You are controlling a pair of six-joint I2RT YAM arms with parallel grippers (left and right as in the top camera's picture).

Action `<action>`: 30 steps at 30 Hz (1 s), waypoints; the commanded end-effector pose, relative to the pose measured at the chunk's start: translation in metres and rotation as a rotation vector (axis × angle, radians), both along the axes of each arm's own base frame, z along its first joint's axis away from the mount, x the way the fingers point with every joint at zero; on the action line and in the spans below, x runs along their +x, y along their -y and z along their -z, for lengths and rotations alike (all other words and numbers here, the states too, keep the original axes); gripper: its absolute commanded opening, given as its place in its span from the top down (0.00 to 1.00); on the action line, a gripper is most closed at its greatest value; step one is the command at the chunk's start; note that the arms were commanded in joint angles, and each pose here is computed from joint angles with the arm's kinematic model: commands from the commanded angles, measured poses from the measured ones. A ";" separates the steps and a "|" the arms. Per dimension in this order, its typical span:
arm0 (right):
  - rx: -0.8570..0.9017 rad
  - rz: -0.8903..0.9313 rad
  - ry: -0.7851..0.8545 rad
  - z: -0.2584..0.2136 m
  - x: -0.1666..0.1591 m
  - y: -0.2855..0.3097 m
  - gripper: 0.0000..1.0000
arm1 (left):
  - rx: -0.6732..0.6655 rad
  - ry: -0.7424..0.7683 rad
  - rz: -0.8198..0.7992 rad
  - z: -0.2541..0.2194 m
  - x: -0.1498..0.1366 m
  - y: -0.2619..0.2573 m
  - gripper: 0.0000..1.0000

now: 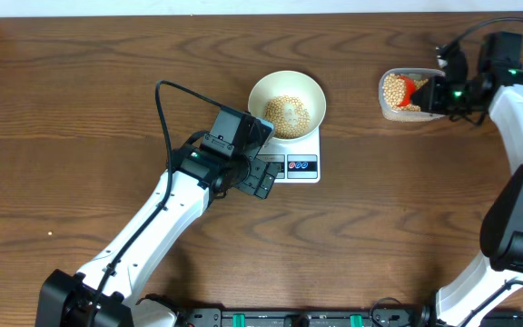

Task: Scoop item into bowl and weigh 50g on scale
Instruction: 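Dip the scoop into the tub and lift a small amount of beans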

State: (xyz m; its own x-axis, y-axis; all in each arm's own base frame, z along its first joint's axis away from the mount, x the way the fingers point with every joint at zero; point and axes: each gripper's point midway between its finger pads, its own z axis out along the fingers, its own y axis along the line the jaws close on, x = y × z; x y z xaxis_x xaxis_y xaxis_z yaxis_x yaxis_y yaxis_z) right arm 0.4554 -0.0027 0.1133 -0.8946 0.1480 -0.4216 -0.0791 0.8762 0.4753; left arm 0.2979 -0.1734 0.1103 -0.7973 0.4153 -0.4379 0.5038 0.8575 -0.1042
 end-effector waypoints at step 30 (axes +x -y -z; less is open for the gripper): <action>0.404 0.121 0.044 -0.025 -0.012 0.059 0.99 | 0.016 -0.006 -0.001 0.005 0.001 -0.002 0.07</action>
